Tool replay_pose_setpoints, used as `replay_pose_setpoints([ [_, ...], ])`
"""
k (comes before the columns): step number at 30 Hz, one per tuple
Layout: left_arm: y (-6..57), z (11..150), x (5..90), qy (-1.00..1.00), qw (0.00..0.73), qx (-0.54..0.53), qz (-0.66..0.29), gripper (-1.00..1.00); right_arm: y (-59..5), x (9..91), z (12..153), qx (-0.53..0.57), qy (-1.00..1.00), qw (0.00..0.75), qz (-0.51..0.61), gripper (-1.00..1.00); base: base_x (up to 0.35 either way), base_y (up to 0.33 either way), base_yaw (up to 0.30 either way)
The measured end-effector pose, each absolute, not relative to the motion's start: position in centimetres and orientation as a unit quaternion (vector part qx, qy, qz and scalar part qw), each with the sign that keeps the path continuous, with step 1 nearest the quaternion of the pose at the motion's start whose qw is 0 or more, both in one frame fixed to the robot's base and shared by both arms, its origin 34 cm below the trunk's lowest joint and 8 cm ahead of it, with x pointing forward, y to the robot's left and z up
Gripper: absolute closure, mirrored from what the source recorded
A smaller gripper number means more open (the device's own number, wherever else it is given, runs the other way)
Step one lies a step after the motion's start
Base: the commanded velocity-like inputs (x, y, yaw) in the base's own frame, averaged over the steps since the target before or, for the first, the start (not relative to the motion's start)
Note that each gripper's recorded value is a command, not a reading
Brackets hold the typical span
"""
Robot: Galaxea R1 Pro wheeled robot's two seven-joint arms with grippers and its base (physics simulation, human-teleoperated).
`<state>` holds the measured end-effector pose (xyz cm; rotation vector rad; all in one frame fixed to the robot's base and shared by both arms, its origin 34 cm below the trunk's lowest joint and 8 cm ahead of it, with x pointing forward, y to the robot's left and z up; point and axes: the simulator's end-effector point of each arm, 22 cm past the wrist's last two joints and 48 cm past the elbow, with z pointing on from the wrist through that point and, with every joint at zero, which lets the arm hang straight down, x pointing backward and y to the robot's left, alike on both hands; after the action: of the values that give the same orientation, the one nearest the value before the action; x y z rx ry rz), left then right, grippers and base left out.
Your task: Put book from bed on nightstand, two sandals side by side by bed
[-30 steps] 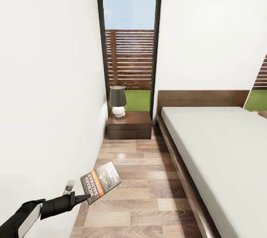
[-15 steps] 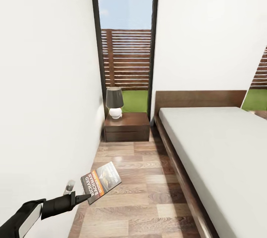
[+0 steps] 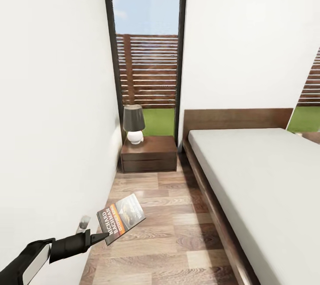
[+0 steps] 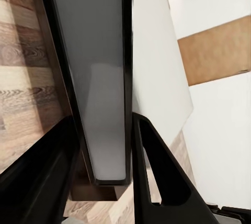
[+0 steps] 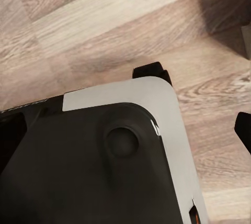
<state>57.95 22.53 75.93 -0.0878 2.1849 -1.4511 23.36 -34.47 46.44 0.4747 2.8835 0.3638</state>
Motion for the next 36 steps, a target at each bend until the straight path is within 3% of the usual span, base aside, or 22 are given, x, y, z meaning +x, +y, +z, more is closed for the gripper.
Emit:
replay_pose_setpoints([
  [36,22.47,75.71,57.9,0.806,0.254,-0.035,-0.534,1.0,-34.46,23.36,46.44,0.16,0.974,0.098,0.123,-1.0,0.14,0.0,0.0],
])
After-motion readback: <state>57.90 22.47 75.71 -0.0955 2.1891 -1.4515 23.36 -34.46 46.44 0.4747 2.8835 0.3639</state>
